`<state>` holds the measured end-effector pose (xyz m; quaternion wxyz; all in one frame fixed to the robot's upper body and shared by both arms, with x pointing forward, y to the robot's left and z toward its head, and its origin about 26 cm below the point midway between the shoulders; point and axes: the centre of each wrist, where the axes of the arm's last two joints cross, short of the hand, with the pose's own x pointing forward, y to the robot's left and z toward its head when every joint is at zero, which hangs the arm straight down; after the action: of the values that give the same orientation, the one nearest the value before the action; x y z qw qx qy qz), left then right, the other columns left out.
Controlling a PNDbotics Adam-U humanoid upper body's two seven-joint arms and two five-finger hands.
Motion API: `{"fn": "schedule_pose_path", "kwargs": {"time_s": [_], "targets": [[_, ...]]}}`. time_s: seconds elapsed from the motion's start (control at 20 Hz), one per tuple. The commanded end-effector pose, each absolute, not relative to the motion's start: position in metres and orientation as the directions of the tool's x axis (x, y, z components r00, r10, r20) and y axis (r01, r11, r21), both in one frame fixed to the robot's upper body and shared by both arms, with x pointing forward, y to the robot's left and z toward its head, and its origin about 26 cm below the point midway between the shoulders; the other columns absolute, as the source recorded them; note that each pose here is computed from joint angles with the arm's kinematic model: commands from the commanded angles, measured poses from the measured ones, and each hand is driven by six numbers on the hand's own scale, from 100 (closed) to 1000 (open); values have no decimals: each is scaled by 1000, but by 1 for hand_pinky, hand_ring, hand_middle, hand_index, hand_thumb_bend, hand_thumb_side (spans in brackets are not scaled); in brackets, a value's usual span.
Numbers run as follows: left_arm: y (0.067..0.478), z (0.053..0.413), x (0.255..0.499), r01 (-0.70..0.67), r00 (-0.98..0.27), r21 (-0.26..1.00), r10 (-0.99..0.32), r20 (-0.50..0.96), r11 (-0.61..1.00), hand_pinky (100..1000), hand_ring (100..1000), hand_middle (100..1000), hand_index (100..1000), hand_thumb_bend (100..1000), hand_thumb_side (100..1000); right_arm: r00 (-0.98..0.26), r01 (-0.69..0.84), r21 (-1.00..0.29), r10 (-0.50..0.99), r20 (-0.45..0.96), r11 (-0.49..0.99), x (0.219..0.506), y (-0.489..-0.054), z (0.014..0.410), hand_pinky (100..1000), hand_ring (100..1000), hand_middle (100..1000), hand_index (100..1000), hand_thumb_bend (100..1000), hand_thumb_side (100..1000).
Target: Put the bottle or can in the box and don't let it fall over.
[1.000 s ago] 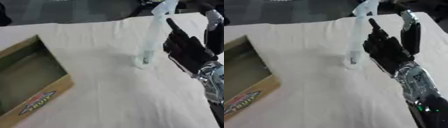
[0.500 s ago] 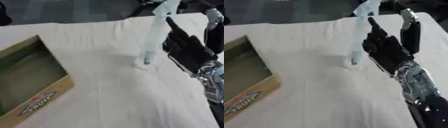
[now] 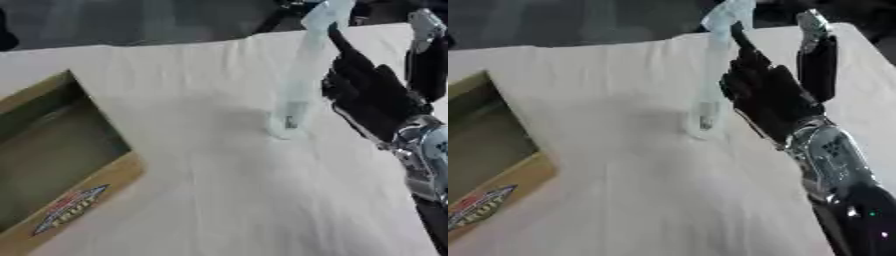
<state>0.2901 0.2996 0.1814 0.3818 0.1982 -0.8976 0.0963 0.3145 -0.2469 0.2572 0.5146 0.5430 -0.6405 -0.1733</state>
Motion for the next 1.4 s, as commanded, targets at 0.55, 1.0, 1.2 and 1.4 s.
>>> {"fn": "schedule_pose_path", "kwargs": {"time_s": [0.55,1.0,1.2,1.4], "targets": [[298,192,289,-413,-660,-20,-284,696,911,724,722,737,875,582,747,94,-541,758,-869,485,364,317,-252,274,100,154,182,1000,310,468],[297,193,290,-409,-664,-22,-281,693,912,725,721,736,876,580,747,92,-535,760,-868,488,370,321,-254,276,100,153,182,1000,311,467],[297,194,290,-407,-667,-23,-280,690,913,726,721,736,876,578,747,92,-533,761,-868,487,370,324,-255,277,100,153,182,1000,312,467],[297,195,290,-406,-669,-23,-279,689,914,726,721,736,875,578,747,92,-534,761,-869,486,369,325,-256,279,100,153,182,1000,312,467]]}}
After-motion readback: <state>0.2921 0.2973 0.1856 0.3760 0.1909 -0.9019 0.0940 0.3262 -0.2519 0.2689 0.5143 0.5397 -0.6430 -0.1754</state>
